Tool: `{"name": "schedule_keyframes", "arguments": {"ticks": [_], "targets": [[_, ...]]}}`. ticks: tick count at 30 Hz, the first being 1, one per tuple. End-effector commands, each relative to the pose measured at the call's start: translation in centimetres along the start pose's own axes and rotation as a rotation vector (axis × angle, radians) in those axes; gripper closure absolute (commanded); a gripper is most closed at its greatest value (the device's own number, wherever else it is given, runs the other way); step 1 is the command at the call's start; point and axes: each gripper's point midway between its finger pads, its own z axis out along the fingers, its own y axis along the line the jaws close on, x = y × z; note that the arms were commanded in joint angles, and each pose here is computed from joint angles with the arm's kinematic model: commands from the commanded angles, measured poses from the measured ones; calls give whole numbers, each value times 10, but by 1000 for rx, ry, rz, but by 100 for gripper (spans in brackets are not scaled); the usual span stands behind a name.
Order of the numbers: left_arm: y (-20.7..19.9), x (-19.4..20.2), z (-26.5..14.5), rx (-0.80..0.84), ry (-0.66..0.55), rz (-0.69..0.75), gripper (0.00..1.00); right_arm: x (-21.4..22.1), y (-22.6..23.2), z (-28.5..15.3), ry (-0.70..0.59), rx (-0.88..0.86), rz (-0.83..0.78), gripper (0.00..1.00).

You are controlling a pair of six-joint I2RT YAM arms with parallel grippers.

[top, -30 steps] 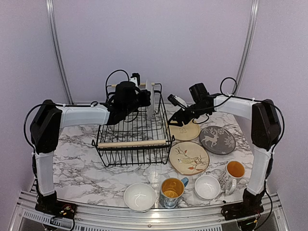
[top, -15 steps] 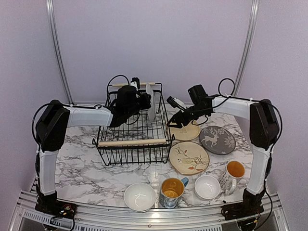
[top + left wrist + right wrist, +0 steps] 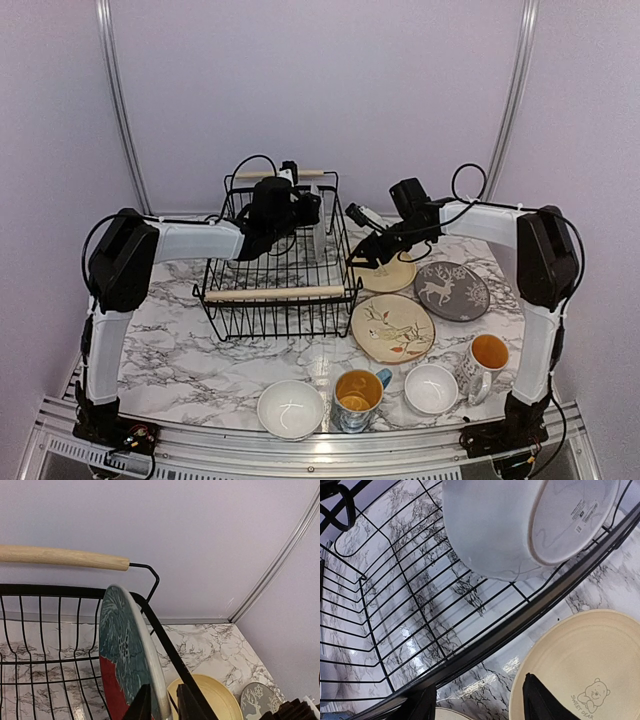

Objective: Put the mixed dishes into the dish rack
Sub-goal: Insert the plate into the dish rack.

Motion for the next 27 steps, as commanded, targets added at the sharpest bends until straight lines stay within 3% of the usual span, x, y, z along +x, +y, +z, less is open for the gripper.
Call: {"name": "schedule_keyframes", "arguments": {"ticks": [1, 5, 21, 27], "targets": [[-16, -27, 2, 15, -75, 44, 72, 3, 9, 9, 15, -36, -11, 43], [-20, -29, 3, 6, -72, 66, 59, 4, 10, 11, 19, -40, -12, 43], [-13, -34, -1, -59, -64, 71, 45, 1, 13, 12, 22, -44, -7, 43], [-10, -54, -18, -103, -101, 83, 38, -2, 0, 1, 29, 22, -20, 42]]}}
